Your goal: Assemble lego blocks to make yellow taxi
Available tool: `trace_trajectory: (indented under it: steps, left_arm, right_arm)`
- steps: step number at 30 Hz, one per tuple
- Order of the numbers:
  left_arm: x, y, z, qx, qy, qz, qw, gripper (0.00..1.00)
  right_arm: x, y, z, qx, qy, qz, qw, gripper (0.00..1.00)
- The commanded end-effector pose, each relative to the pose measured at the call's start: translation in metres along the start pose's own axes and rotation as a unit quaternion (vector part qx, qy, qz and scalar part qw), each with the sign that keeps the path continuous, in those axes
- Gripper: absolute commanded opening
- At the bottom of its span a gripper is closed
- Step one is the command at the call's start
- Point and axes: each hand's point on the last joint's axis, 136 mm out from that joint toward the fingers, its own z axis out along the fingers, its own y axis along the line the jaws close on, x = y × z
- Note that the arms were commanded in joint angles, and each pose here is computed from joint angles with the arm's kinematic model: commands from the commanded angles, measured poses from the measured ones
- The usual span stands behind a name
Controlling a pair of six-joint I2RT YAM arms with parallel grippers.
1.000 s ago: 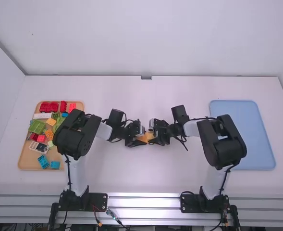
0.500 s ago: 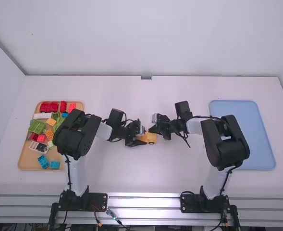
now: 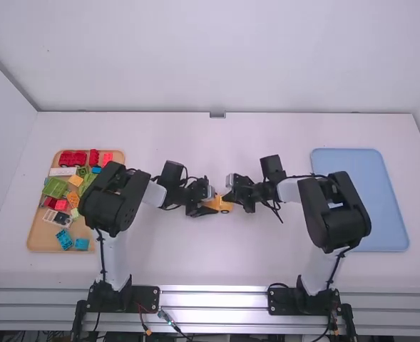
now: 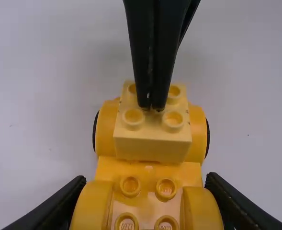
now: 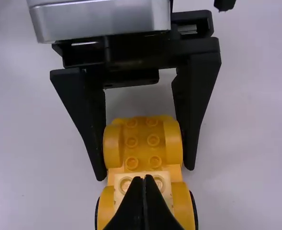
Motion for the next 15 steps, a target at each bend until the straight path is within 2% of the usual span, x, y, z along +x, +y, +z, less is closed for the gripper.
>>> trace_trajectory:
  steps: [1, 7, 15]
  left_arm:
    - [-0.002, -0.004, 0.002, 0.013, -0.011, -0.001, 1.0, 0.52]
    - [0.0, -0.004, 0.004, 0.01, -0.002, -0.003, 1.0, 0.53]
    - [0.001, -0.004, 0.004, 0.009, 0.0, -0.003, 1.0, 0.53]
  right_arm:
    - [0.015, 0.002, 0.001, 0.011, 0.036, 0.009, 0.999, 0.0]
    - [0.028, 0.009, 0.016, -0.008, 0.042, 0.015, 0.999, 0.0]
    - [0.036, 0.011, 0.016, -0.008, 0.054, 0.027, 0.998, 0.0]
